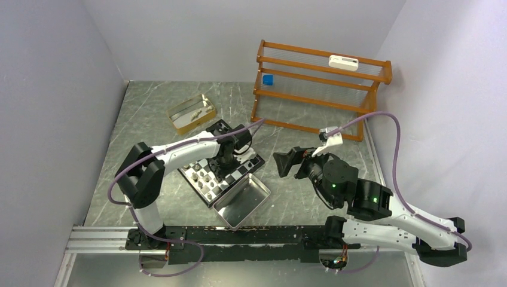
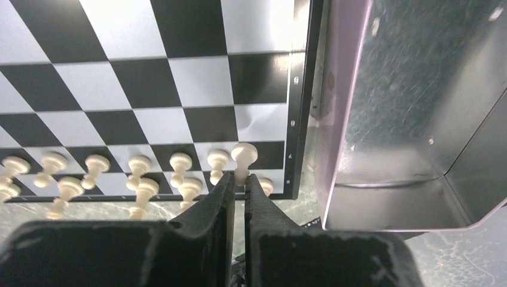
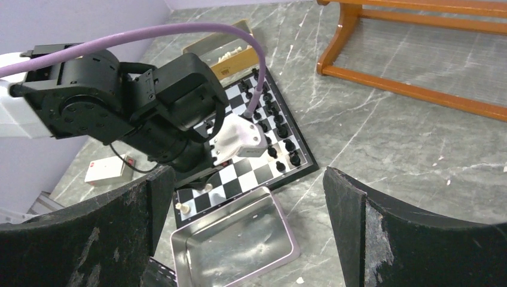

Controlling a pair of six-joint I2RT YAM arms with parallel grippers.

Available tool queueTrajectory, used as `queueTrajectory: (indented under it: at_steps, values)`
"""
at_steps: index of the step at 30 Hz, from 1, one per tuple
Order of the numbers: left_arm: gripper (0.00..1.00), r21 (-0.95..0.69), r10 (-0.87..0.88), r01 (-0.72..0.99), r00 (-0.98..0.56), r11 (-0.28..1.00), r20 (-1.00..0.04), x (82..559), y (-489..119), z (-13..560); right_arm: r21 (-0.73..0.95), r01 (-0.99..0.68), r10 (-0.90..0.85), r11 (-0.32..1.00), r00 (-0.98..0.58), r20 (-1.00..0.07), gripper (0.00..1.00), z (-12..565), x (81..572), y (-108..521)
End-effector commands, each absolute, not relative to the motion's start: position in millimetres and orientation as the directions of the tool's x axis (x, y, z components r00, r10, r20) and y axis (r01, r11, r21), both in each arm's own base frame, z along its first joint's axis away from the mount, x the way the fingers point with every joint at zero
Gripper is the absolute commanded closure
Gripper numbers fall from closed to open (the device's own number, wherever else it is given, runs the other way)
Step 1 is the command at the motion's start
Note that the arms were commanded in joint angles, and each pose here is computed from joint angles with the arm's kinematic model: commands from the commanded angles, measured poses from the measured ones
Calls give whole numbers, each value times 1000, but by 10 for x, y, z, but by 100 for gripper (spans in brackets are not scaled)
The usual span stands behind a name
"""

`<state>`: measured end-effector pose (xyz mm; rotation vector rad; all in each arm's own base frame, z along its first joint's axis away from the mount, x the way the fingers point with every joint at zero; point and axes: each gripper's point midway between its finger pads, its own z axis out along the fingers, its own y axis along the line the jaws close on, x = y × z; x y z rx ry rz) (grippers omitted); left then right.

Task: Set up the chess pieces on the board
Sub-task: Place the chess piece on the chessboard.

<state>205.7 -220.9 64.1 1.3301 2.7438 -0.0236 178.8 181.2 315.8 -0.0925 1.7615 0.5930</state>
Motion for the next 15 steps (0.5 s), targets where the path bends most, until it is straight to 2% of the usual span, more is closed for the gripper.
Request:
queueTrajectory:
  at_steps: [1, 15]
  values:
    - [91, 1, 762, 766, -640, 643, -103, 1903, -2163, 620, 359, -365, 271, 859, -269, -924, 0, 3286, 1820, 1853]
    - [90, -20, 757, 761, -647, 648, -87, 1795, -2125, 441, 356, -362, 271, 862, -264, -926, 0, 3326, 1843, 1895]
